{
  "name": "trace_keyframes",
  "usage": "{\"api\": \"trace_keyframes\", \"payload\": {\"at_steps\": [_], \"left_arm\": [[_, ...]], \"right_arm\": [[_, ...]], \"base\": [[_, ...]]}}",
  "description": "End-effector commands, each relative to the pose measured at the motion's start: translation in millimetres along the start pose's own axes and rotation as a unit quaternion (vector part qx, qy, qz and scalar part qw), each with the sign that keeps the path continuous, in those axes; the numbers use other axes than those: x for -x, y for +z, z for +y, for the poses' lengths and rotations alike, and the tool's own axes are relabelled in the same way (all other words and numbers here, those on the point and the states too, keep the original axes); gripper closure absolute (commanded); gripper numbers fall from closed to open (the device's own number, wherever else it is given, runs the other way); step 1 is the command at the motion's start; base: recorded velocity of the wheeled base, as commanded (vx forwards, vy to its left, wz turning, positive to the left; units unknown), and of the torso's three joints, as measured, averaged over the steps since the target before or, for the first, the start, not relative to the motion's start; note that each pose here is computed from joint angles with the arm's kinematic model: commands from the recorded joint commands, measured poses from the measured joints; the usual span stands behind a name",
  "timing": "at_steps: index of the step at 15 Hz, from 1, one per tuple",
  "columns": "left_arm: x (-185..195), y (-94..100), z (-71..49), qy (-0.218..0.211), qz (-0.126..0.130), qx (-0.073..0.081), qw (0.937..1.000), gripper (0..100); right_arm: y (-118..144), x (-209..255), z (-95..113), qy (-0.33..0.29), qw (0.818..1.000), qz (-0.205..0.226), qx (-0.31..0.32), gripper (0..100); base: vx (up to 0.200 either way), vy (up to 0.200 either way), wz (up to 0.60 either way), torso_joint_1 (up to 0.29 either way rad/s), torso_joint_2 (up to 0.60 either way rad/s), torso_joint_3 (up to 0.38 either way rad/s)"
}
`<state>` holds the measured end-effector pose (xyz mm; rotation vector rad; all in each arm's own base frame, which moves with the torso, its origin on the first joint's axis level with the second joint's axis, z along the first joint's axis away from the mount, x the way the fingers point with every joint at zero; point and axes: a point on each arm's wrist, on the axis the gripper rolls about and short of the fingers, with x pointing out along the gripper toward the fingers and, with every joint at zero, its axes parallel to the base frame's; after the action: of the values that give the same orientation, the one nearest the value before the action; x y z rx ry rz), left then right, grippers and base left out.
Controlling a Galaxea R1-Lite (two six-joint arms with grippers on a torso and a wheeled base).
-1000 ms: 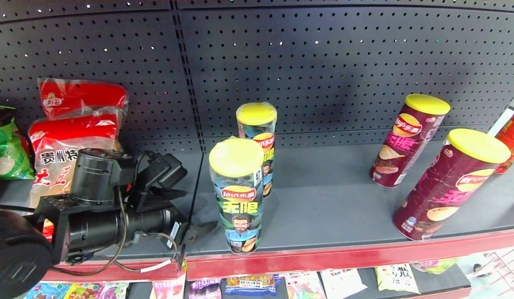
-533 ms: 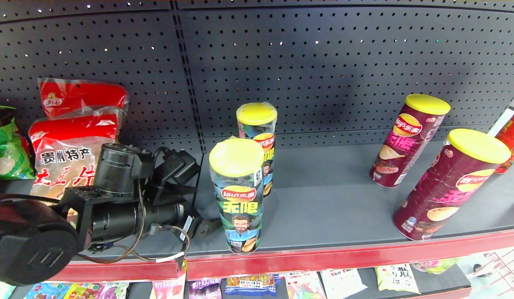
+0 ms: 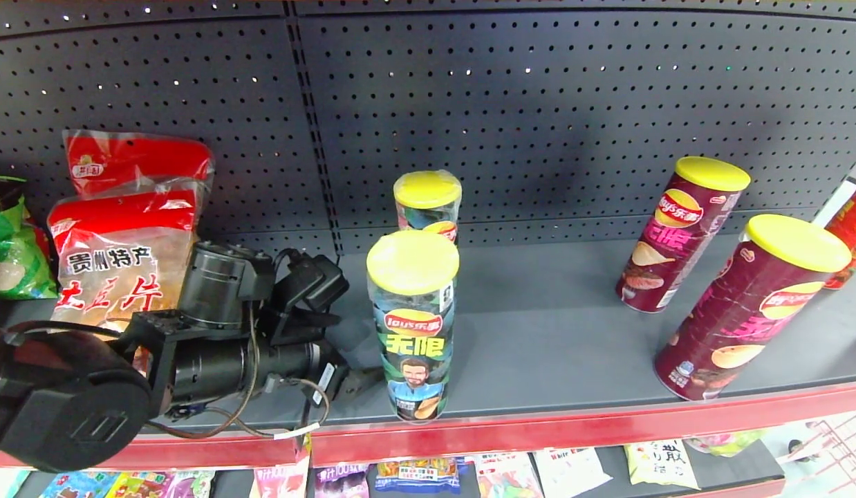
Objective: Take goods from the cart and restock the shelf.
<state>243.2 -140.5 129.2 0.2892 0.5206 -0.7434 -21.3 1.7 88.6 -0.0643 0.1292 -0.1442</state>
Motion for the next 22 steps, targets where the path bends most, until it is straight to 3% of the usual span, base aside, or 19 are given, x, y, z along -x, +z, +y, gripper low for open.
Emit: {"api": "trace_keyframes", "payload": {"at_steps": [1,22], "left_arm": [[-1.8,0.3,-4.4,-0.007,0.001,-0.003,1.0,0],[8.6,-7.0,-12.3,-0.02,0.005,-0.007,0.9998,0]], "right_arm": [[-0.2,-0.5,0.0,0.0,1.0,0.003,0.0,0],[0.3,-0.4,0.0,0.0,1.0,0.002,-0.001,0]], "base": [[0.0,0.0,0.0,0.0,0.0,0.0],[0.0,0.0,0.0,0.0,0.0,0.0]]}}
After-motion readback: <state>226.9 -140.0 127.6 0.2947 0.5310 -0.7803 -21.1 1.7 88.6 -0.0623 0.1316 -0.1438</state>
